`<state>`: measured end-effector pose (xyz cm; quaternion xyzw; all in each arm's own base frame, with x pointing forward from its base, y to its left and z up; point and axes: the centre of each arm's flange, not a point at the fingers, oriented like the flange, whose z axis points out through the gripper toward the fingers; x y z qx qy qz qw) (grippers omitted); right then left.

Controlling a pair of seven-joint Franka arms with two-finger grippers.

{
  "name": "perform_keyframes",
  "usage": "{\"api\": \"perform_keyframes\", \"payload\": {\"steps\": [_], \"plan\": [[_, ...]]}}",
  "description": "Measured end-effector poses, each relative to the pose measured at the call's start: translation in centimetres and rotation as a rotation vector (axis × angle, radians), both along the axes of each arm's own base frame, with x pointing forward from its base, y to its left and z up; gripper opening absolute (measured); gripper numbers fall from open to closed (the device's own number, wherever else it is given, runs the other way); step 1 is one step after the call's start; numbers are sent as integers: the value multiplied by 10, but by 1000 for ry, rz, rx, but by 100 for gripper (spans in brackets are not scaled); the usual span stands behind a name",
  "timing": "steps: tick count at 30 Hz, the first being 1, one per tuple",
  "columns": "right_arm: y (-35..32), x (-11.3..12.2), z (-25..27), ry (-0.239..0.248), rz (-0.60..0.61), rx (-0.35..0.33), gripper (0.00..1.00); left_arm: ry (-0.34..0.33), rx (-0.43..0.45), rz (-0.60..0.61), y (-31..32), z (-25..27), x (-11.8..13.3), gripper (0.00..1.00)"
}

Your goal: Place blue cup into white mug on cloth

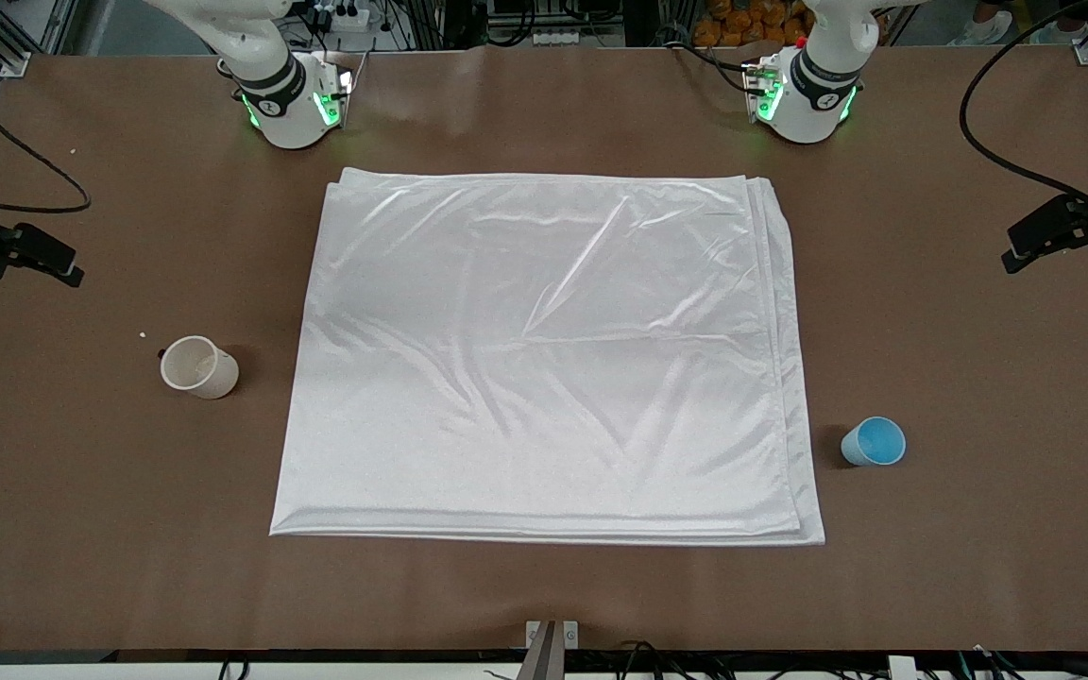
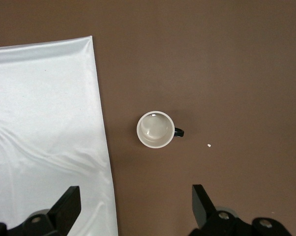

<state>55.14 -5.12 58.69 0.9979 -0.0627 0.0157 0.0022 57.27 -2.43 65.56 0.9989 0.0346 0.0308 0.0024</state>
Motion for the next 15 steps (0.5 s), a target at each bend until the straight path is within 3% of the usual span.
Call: {"api": "perform_keyframes", "payload": {"steps": [15], "plan": [[-1,0,0,-4,7,25,100,3,0,0,0,-2,1,100]]}}
